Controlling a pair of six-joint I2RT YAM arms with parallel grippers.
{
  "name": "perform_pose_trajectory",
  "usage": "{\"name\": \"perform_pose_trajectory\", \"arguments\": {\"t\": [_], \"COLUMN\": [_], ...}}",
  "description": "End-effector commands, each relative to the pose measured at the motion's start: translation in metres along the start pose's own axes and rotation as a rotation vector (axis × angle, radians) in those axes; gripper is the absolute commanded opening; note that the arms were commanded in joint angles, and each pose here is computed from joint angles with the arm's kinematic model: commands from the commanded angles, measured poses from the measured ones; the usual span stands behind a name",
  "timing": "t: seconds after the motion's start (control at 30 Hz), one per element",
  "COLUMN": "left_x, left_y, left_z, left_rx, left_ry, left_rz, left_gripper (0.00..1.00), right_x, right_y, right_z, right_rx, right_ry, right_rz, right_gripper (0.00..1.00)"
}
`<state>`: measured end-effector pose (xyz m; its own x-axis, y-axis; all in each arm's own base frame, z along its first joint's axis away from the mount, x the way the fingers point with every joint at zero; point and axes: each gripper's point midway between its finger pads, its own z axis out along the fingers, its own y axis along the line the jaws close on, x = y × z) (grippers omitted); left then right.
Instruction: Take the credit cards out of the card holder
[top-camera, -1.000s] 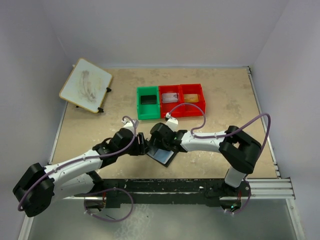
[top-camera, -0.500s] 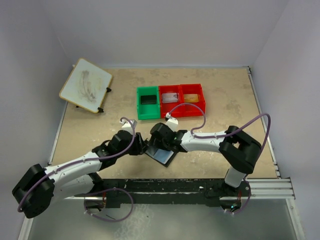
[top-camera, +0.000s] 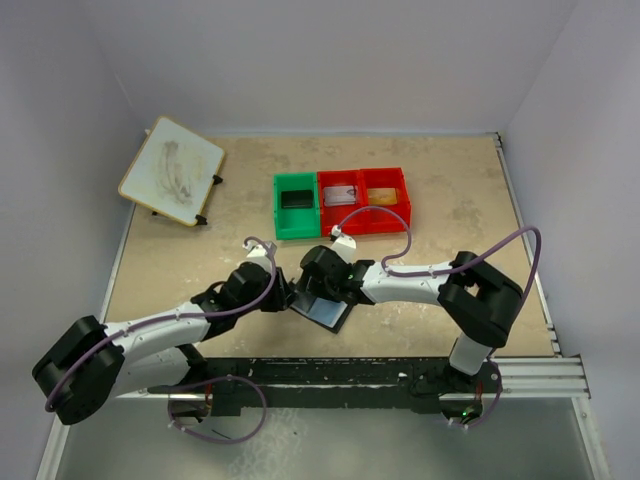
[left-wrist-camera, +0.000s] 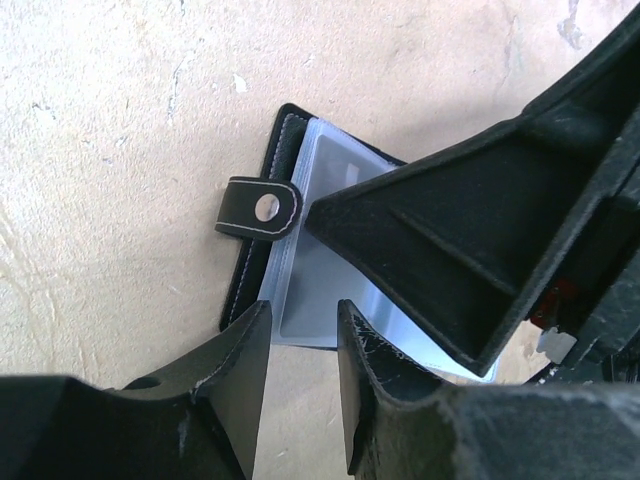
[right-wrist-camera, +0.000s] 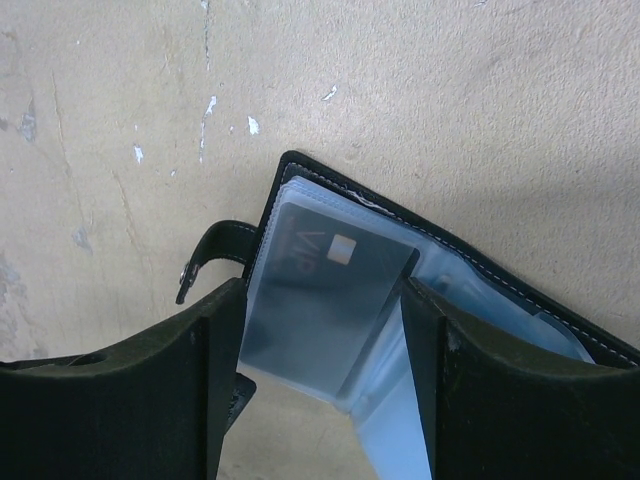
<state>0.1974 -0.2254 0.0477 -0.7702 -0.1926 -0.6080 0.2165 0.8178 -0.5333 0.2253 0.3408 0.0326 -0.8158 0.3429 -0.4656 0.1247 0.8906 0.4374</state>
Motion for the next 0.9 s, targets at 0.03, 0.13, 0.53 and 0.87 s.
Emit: {"name": "perform_pose_trajectory", "arguments": {"t": [0.03, 0.13, 0.53, 0.87], "left_x": [-0.007, -0.009, -0.011, -0.057], "left_y": [-0.002, -0.003, -0.017, 0.046], "left_z": [0.0, -0.001, -0.006, -0.059], "left_rx": [0.012, 0.017, 0.07, -0.246], "left_ry": [-0.044, -0.05, -0.041, -0.35], "left_rz": [0.016, 0.011, -0.007, -0.135], "left_gripper": [0.31, 0.32, 0.3, 0.28], "right_x": [0.01, 0.011, 0.01, 0.005], "right_y": [-0.007, -0.008, -0.009, -0.019], "right_z": [-0.001, -0.001, 0.0, 0.016], "right_rx": [0.012, 0.014, 0.058, 0.239], "right_ry": [0.039, 0.041, 0.053, 0.035], "right_rz": [0.005, 0.006, -0.026, -0.113], "right_gripper": [0.66, 0.66, 0.73, 0.73]}}
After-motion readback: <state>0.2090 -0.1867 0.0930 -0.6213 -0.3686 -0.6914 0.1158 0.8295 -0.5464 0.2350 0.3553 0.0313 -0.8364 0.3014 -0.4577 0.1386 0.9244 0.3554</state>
